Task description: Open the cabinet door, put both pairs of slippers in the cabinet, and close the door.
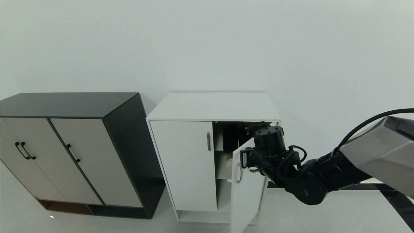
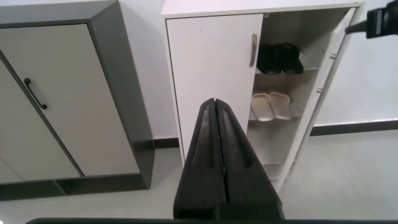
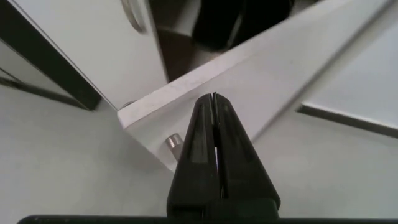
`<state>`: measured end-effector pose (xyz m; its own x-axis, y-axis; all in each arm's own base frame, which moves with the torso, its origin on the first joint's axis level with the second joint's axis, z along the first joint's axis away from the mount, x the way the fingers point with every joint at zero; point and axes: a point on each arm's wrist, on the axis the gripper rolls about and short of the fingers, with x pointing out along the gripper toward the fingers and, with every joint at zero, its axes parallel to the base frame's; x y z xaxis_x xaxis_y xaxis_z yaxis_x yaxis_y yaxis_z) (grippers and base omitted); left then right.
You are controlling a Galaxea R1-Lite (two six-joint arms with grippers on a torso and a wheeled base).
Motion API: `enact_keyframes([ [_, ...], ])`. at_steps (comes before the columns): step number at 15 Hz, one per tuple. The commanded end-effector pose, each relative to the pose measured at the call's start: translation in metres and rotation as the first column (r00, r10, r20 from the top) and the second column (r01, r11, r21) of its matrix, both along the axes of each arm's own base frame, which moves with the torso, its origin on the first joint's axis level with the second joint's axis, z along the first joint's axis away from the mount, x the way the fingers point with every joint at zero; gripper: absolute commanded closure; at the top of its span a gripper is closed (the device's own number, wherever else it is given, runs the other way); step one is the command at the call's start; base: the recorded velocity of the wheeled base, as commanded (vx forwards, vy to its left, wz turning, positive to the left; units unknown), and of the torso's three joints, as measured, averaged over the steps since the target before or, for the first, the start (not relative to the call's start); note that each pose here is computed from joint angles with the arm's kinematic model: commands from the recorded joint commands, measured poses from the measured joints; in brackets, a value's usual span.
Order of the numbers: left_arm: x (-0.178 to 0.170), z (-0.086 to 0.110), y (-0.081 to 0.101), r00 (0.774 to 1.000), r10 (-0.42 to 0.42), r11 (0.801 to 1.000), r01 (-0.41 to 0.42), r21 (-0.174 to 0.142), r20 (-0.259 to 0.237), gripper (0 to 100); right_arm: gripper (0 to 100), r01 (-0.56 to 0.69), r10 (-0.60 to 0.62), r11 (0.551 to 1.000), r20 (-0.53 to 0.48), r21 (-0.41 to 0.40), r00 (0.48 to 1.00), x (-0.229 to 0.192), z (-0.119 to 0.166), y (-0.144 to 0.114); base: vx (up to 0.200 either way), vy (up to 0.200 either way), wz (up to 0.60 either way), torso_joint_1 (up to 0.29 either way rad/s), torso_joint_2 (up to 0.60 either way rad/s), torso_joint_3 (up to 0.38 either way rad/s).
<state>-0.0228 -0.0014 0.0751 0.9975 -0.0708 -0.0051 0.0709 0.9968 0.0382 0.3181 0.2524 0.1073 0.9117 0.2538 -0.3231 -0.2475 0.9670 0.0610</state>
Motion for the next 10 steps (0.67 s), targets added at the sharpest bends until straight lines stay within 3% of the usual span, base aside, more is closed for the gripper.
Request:
enact_keyframes([
  [1, 0.000, 0.000, 0.000, 1.000, 0.000, 1.000, 0.000, 0.000, 0.000, 100, 100, 0.005, -0.006, 0.999, 0.020, 0.052, 1.000, 0.002, 0.000, 0.002, 0.000, 0.000, 0.00, 0.000, 0.00, 0.000],
  [3, 0.000, 0.000, 0.000, 1.000, 0.000, 1.000, 0.000, 0.000, 0.000, 100, 100, -0.046, 0.042, 0.992, 0.038, 0.114, 0.998, -0.009, 0.009, -0.006, 0.000, 0.000, 0.00, 0.000, 0.00, 0.000],
  [5, 0.000, 0.000, 0.000, 1.000, 0.000, 1.000, 0.000, 0.000, -0.001, 100, 100, -0.176, 0.174, 0.970, 0.026, 0.170, 0.984, -0.027, 0.005, -0.025, 0.000, 0.000, 0.00, 0.000, 0.00, 0.000],
  [8, 0.000, 0.000, 0.000, 1.000, 0.000, 1.000, 0.000, 0.001, -0.001, 100, 100, -0.182, 0.182, 0.967, 0.014, 0.175, 0.983, -0.029, -0.014, -0.045, 0.000, 0.000, 0.00, 0.000, 0.00, 0.000],
  [10, 0.000, 0.000, 0.000, 1.000, 0.000, 1.000, 0.000, 0.001, 0.001, 100, 100, -0.183, 0.185, 0.971, -0.001, 0.153, 0.983, -0.032, -0.025, -0.047, 0.200, 0.000, 0.00, 0.000, 0.00, 0.002],
])
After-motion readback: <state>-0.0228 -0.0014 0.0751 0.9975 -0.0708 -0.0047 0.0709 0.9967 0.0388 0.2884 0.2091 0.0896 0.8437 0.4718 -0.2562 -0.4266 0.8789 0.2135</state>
